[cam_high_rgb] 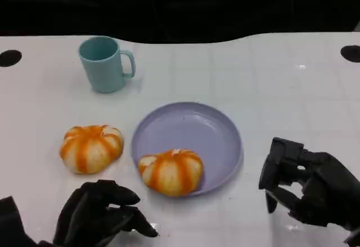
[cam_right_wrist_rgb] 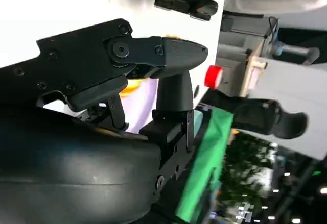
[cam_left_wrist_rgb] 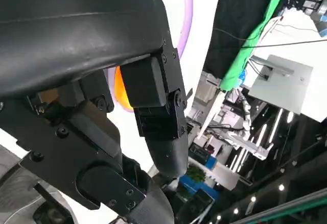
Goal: Grasp the bread from the table and place it into the plate.
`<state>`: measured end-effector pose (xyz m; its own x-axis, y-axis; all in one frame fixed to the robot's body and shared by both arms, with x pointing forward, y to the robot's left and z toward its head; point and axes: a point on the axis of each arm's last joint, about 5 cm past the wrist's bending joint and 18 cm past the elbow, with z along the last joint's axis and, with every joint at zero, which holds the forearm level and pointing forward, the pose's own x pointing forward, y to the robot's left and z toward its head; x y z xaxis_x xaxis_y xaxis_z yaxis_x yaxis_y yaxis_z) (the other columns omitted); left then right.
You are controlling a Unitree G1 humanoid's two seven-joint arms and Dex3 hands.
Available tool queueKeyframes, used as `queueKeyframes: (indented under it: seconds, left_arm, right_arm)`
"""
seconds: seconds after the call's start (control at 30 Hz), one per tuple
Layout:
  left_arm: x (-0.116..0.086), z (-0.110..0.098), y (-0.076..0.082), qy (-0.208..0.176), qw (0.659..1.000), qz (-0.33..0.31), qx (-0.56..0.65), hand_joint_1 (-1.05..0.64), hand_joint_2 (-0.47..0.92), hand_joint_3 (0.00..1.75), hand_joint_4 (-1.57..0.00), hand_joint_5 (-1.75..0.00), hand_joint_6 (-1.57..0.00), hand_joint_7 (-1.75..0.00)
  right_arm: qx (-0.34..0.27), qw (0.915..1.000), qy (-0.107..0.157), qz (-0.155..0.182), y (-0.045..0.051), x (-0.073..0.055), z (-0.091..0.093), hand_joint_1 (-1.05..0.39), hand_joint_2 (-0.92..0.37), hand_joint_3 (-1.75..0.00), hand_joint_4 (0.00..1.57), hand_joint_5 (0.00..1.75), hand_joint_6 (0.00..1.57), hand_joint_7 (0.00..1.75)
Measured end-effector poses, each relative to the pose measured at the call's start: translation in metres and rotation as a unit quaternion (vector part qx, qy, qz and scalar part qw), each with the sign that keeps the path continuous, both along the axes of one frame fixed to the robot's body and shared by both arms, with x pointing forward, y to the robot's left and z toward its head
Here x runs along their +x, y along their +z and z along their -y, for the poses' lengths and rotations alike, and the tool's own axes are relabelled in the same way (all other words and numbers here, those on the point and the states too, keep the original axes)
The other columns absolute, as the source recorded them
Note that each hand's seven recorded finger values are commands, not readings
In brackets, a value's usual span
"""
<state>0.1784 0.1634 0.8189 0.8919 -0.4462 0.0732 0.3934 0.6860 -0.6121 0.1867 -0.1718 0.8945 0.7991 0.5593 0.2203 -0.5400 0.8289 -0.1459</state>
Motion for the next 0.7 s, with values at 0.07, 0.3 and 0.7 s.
queueKeyframes:
  seconds: [0.07,0.3,0.7]
  left_arm:
    - [0.0,0.0,0.0,0.0,1.0,0.0,0.0,-0.96,0.58,0.0,-1.57,-0.46,-1.57,-0.19]
    - [0.0,-0.001,0.001,0.0,1.0,0.0,0.001,-0.96,0.58,0.0,-1.57,-0.46,-1.57,-0.2]
    - [0.0,-0.002,0.002,0.002,1.0,0.003,0.001,-0.95,0.58,0.0,-1.57,-0.46,-1.57,-0.19]
  right_arm:
    - [0.004,0.9999,-0.003,-0.014,-0.0021,-0.002,-0.001,-0.57,-0.92,-0.5,0.92,1.75,0.58,1.75]
    - [0.02,0.9984,-0.014,-0.051,-0.0072,-0.005,-0.005,-0.56,-0.92,-0.51,0.93,1.75,0.66,1.75]
    - [0.053,0.9898,0.004,-0.132,-0.0124,-0.003,-0.002,-0.59,-0.92,-0.49,1.04,1.75,0.83,1.75]
